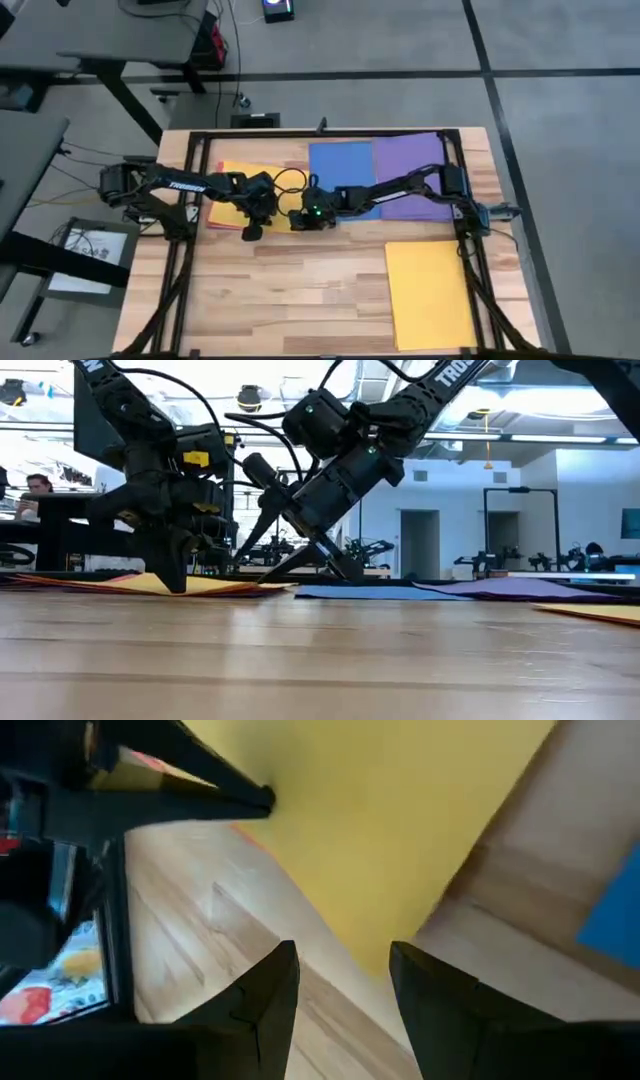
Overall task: Organize paper
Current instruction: Stack the yellow paper on the bottom right yellow papers
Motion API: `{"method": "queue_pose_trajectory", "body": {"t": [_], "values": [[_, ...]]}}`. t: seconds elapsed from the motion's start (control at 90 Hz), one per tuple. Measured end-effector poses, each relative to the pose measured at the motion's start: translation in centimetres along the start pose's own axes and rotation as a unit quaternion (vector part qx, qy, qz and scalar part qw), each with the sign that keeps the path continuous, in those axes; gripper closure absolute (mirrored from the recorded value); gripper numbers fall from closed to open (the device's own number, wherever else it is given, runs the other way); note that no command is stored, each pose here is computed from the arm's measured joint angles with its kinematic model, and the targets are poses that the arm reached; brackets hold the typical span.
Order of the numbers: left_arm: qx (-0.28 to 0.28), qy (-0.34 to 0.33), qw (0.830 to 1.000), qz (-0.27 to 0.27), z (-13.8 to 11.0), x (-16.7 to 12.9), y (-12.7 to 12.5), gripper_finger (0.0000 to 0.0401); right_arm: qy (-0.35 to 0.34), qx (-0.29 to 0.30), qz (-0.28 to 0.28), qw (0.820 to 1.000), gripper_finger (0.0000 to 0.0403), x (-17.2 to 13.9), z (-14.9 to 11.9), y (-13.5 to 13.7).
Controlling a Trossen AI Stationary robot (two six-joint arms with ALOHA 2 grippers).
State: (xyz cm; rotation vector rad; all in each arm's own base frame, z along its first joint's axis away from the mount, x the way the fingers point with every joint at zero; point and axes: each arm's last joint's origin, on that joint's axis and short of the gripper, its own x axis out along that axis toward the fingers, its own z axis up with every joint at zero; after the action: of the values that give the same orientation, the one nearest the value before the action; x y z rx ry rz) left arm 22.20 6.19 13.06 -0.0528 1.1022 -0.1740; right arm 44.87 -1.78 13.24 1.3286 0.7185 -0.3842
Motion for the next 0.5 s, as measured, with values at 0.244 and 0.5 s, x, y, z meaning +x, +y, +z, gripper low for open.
{"method": "queue_pose_trajectory", "body": {"t": [0.244, 0.5], "values": [[-0.002, 0.001, 1.0, 0.001, -0.02, 0.01, 0.0, 0.04, 0.0, 0.005, -0.007, 1.0, 0.0251, 0.41, -0.18, -0.34], [-0.011, 0.002, 1.0, 0.001, -0.05, 0.03, 0.0, 0.04, -0.016, -0.015, 0.016, 1.0, 0.0251, 0.38, 0.03, 0.16]]}}
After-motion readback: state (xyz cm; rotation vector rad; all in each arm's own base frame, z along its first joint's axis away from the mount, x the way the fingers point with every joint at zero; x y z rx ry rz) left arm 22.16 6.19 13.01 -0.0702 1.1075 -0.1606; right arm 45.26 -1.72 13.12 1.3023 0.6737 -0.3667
